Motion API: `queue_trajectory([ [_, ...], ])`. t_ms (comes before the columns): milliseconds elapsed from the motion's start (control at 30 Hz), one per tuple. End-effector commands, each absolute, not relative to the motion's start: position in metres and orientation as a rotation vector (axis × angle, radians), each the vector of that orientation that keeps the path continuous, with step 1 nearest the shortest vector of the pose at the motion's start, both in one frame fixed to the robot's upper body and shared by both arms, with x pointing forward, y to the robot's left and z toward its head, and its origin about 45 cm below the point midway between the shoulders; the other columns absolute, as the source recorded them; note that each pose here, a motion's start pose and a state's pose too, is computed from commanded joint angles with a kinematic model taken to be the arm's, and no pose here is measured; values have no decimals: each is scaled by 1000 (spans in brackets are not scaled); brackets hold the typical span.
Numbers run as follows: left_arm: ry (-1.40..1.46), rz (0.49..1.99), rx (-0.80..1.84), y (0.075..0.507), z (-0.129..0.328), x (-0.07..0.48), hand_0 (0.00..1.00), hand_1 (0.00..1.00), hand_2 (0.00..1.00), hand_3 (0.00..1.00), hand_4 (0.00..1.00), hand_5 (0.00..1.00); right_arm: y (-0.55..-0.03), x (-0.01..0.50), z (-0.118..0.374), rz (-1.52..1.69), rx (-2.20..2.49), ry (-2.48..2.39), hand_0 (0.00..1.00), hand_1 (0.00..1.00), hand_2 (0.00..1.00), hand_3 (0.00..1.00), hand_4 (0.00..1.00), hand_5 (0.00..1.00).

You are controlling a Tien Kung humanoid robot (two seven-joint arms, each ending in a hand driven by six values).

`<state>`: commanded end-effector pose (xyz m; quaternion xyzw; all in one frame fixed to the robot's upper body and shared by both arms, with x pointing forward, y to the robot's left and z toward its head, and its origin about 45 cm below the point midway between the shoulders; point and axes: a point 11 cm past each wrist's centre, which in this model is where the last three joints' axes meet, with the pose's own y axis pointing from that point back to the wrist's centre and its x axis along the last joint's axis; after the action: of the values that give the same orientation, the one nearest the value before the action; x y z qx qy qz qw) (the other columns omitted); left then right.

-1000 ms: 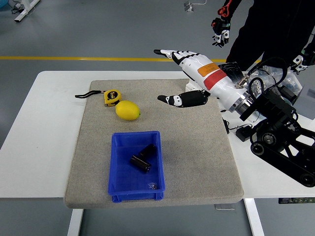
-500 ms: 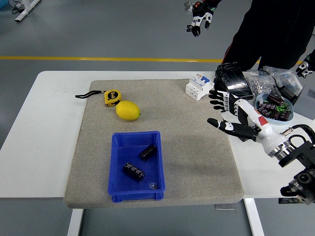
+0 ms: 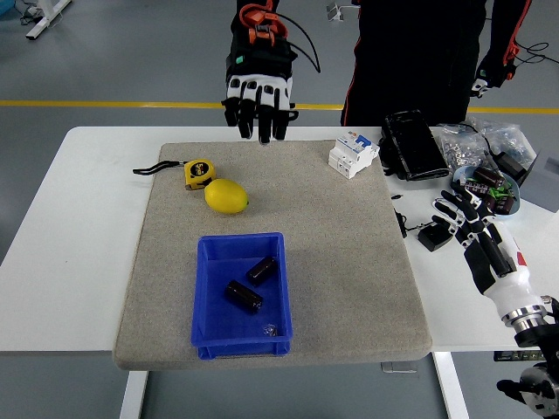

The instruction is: Pick up the battery,place it into the box

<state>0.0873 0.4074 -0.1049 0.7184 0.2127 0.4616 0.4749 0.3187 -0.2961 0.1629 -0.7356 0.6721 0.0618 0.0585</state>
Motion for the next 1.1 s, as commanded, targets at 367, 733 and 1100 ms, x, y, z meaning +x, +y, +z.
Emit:
queue_trajectory([
  [367,523,1084,1757,409,-107,77,584,615,642,583,631,590,-303,312,153,242,-2153,2081,809,819,841,868,998,735],
  [733,617,1071,1754,405,-114,41,593,635,642,583,632,589,-298,312,148,296,-2179,2084,801,808,817,852,998,739],
  [1100,569,1022,1747,392,-119,25,680,714,638,586,640,600,-301,309,146,329,-2182,2081,775,766,792,822,998,744],
])
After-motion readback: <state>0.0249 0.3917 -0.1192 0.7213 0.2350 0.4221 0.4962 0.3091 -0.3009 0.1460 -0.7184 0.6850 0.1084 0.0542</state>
